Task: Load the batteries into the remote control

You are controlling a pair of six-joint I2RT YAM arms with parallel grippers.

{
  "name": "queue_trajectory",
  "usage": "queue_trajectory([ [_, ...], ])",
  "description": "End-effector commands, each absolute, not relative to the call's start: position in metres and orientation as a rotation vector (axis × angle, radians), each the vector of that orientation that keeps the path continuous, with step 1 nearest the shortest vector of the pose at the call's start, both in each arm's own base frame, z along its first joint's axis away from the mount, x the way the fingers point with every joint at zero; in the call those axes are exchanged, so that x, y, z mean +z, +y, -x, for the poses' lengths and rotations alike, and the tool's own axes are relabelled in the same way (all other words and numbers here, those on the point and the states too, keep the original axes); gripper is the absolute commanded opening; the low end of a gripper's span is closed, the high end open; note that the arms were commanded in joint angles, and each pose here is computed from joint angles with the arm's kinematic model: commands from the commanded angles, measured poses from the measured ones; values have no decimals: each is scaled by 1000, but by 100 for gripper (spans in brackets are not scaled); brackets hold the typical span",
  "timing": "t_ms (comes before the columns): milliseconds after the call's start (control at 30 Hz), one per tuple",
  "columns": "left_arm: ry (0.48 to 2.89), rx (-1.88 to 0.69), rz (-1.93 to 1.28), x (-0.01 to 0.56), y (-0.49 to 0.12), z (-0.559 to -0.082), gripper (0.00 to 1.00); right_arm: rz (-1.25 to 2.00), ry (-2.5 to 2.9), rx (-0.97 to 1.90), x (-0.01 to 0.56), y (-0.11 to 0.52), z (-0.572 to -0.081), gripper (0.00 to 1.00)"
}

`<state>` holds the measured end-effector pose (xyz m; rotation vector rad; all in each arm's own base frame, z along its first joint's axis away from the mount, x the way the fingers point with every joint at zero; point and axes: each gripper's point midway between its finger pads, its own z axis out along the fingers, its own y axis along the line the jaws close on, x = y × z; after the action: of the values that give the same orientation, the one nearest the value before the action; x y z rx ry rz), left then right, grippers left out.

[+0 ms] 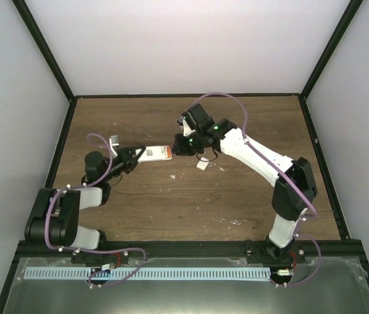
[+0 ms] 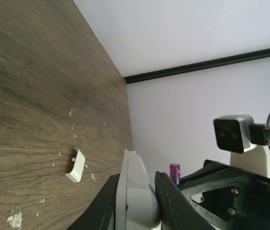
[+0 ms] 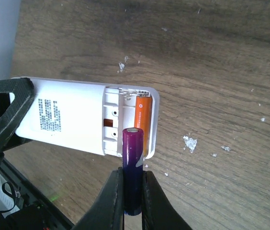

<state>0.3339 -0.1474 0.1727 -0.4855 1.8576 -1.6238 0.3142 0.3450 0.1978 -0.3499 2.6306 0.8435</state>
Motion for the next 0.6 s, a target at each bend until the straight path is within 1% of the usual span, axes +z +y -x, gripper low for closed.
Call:
queue_trajectory([
  [0, 1830, -1652, 406, 177, -153, -328, 0, 367, 2706, 887, 194, 354, -306, 3],
  [267, 1836, -1665, 394, 172, -155, -323, 0, 385, 2723, 918, 195, 362, -304, 3],
  [567, 1840, -1653, 382, 174, -157, -323, 0, 406, 2767, 929, 182, 373, -305, 3],
])
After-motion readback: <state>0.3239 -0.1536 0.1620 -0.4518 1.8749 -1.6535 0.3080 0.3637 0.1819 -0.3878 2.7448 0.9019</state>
